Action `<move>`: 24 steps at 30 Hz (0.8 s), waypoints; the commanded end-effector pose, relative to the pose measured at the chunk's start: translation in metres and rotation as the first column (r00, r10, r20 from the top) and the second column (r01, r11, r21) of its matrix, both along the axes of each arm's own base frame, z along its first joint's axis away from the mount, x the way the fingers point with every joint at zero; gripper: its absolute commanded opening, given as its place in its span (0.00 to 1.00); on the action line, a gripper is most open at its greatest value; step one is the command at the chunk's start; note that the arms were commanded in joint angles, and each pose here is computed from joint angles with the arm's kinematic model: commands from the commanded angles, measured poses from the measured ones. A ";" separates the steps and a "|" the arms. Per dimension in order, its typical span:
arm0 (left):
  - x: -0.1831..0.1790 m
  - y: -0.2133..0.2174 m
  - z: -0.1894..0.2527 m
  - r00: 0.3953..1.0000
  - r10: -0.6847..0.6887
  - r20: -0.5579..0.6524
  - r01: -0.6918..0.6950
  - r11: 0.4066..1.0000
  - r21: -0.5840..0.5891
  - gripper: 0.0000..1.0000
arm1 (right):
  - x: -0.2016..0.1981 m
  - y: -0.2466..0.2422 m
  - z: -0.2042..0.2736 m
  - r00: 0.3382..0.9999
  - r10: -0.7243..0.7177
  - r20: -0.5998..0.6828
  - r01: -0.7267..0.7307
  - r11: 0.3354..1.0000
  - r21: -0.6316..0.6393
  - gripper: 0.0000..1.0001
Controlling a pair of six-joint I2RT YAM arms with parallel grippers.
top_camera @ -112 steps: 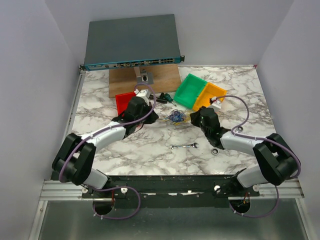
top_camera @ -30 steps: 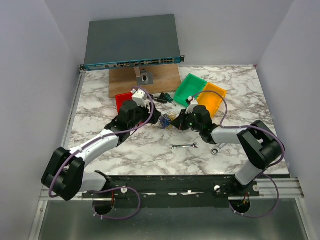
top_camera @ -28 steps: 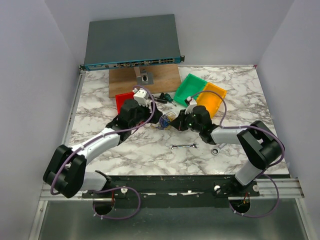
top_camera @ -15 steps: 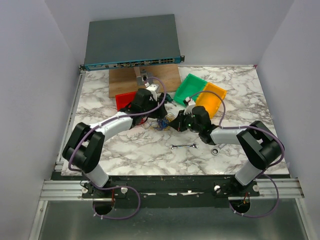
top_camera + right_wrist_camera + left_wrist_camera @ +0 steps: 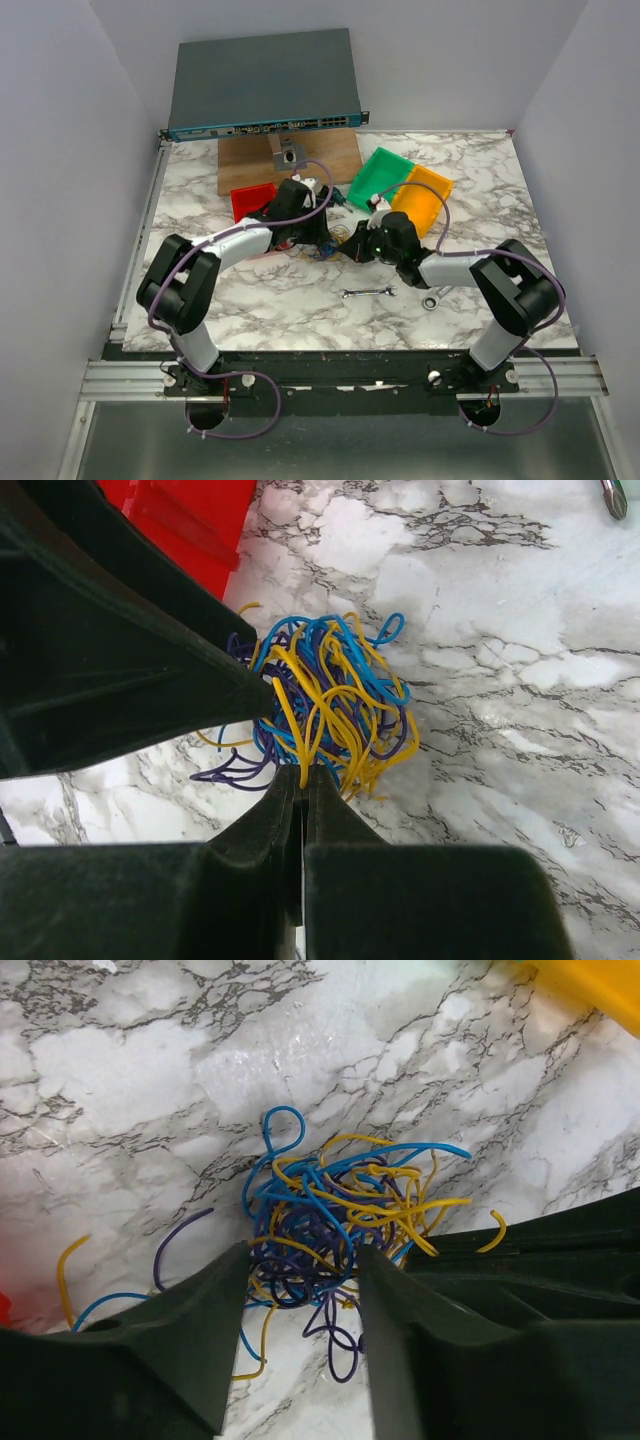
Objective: Untangle the cables
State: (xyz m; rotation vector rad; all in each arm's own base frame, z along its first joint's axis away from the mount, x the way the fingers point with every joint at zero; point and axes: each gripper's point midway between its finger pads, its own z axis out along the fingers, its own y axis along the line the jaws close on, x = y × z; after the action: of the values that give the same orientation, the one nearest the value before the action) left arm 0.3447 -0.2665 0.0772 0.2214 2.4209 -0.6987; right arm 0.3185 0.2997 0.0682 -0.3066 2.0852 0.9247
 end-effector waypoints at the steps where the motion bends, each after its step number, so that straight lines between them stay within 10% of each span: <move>1: -0.003 -0.009 -0.008 0.997 -0.024 -0.073 0.023 1.000 -0.011 0.33 | 0.007 0.003 0.000 1.000 -0.022 0.003 0.022 1.000 -0.006 0.01; 4: -0.001 -0.004 -0.006 0.998 0.001 -0.064 -0.001 1.000 -0.002 0.00 | 0.011 -0.002 -0.001 0.998 -0.057 0.003 0.057 0.998 -0.017 0.01; 10: 0.008 0.039 0.025 0.981 0.175 0.087 -0.173 0.984 -0.034 0.00 | 0.037 -0.061 -0.005 0.909 -0.415 0.037 0.416 0.901 -0.124 0.01; 24: 0.007 0.098 0.052 0.911 0.381 0.157 -0.326 0.900 -0.289 0.00 | 0.012 -0.207 0.037 0.372 -0.918 0.136 0.924 0.380 0.035 0.01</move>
State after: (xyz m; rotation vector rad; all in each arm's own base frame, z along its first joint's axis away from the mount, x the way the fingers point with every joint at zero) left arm 0.3408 -0.1612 0.0964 -0.2618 2.1933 -0.6984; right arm 0.3405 0.1457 0.0987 0.5233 1.8709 0.2766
